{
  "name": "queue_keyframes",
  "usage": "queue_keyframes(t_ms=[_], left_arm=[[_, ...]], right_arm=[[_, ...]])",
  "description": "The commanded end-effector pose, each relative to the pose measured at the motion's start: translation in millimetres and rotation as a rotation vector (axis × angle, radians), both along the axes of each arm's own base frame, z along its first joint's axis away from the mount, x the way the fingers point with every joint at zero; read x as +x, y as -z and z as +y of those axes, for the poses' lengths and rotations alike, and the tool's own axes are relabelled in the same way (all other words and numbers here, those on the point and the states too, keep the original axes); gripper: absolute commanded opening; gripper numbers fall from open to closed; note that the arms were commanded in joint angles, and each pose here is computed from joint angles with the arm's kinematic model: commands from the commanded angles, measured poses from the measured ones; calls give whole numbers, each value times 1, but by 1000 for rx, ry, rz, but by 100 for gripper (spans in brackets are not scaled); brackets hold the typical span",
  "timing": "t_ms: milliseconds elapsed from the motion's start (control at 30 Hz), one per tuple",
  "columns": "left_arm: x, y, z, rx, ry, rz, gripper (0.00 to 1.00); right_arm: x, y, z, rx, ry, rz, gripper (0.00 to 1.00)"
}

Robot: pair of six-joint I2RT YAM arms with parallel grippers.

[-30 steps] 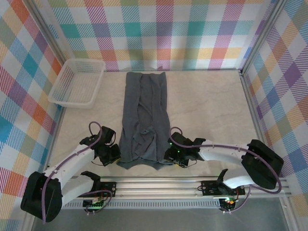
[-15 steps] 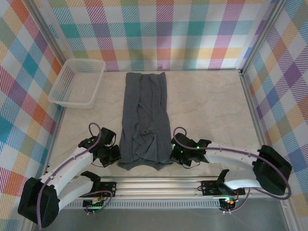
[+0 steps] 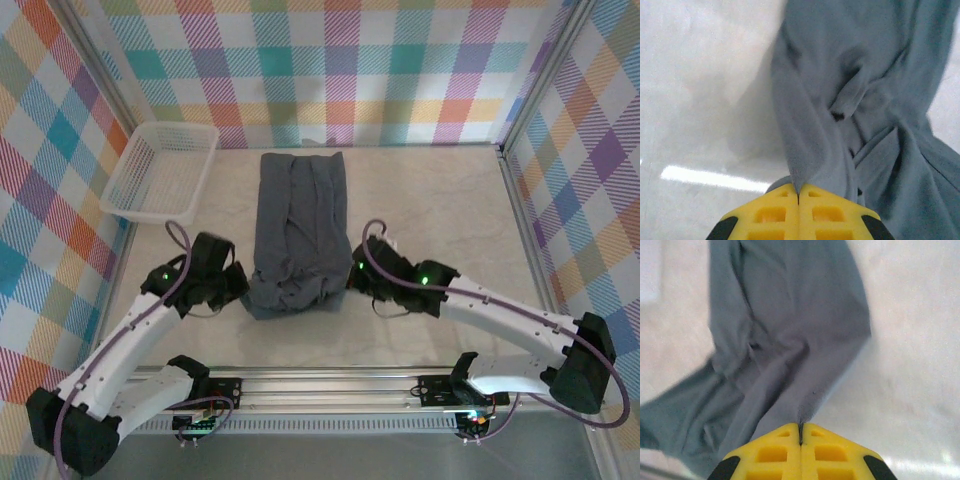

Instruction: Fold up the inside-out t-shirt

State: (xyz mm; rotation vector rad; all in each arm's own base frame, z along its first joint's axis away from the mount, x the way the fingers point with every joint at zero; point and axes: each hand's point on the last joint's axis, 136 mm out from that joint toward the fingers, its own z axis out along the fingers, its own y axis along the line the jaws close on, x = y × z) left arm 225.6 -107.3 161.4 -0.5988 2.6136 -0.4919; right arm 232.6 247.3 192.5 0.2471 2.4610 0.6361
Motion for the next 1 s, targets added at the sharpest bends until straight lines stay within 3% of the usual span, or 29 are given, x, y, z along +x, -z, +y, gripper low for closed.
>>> queue_keyframes(t_ms=[0,200,433,833,867,900,967], left_arm=[[60,-34,7,77,-33,-132,0],[161,-53,9,35,-95,-204,0],[226,-49,36,80,-180,-248,0],[338,-8,20,-3,-89,-228,0],[349,-3,21,-15,-95,-226,4],[359,3,22,-21,-94,-228,15],[382,6,25,-60,-87,-253,36]], right_arm=[[50,-31,-18,-98,30,-169,0],[124,-63,-17,-108,67,-283,0],[192,-68,-9,-137,69,-340,0],[306,-11,8,-69,53,-267,0],[316,-2,5,-73,64,-245,1],[327,7,2,-76,75,-225,9],[348,18,4,-67,38,-207,39]])
